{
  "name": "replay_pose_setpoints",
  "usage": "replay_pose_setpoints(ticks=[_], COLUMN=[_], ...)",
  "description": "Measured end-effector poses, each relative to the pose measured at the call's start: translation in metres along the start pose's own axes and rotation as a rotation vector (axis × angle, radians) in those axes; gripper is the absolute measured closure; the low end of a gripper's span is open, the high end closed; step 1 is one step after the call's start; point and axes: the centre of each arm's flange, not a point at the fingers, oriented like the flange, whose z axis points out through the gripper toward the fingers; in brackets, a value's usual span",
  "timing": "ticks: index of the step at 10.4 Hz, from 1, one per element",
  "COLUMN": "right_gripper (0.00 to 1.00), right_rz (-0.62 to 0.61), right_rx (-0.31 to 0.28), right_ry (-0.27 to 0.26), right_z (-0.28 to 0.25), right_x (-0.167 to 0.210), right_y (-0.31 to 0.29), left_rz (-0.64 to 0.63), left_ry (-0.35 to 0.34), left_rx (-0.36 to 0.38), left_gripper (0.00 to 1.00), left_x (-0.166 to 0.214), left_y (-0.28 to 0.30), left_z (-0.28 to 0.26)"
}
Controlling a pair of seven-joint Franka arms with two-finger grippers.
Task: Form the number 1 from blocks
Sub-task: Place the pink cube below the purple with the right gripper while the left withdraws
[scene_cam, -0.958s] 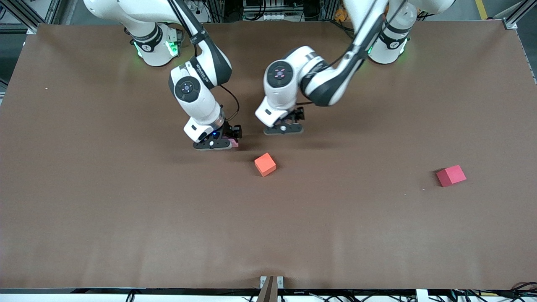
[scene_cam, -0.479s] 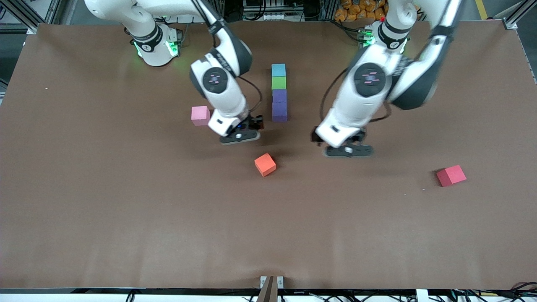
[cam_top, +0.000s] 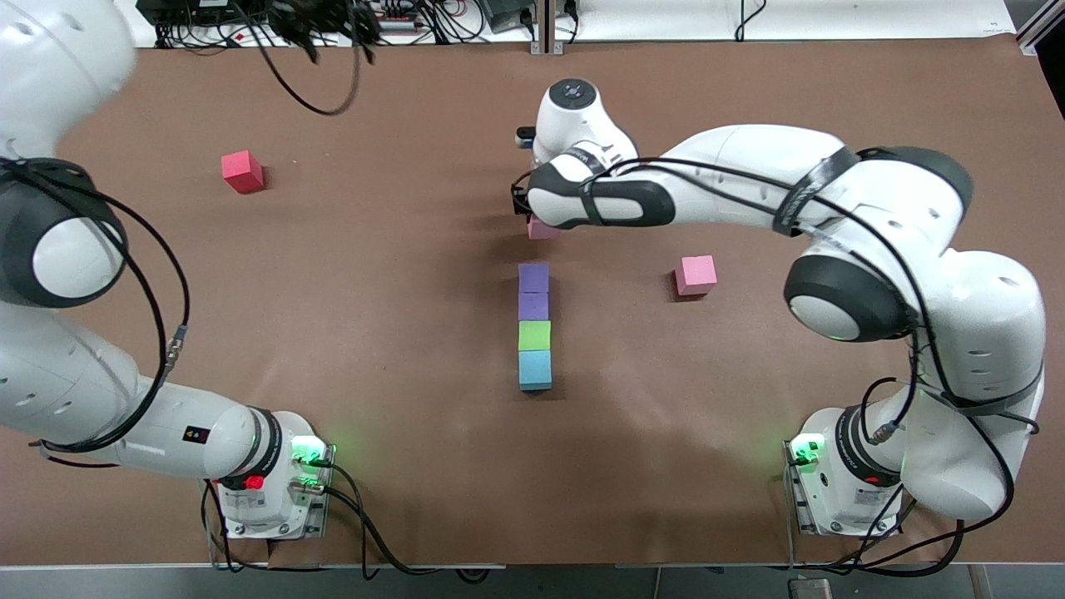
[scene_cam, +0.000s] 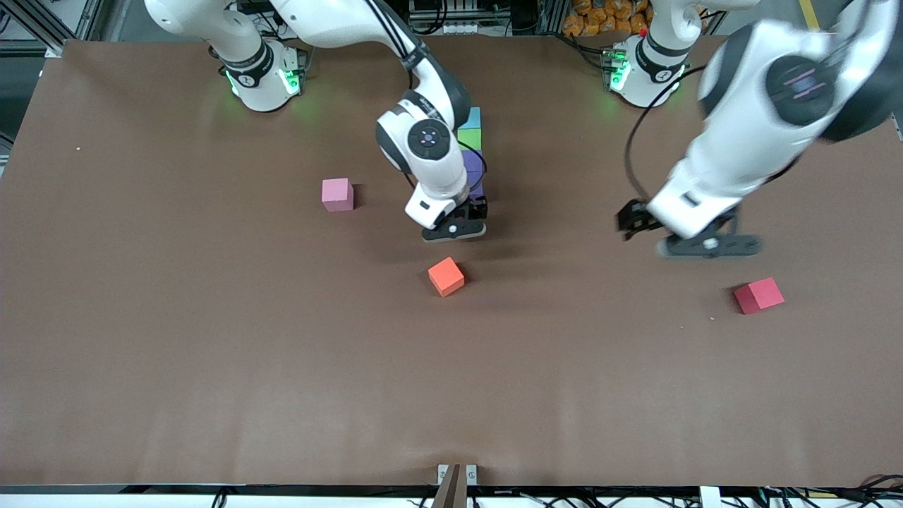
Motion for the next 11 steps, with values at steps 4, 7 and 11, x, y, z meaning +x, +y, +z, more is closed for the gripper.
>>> replay_pose_setpoints(ticks=[4, 7, 11], right_gripper=[0.36, 0.36, 0.36], right_rz=[0.003, 0.007, 0.015], right_rx=[-0.028, -0.049, -0.063], right_ry=[-0.008, -0.023, -0.028], right_z=[0.019, 0.033, 0.040], right_x=[-0.033, -0.047, -0.046], right_y=[-0.031, -0.036, -0.031], left_rz=[-0.039, 0.002, -0.020], left_ry=[0.010, 0.016, 0.024], left_rx=[0.006, 0.009, 0.013], left_gripper=[0.00, 0.00, 0.00], left_x=[-0.010, -0.023, -0.032], left_y=[-0.032, -0.039, -0.073], left_z=[-0.057, -0.076, -0.087])
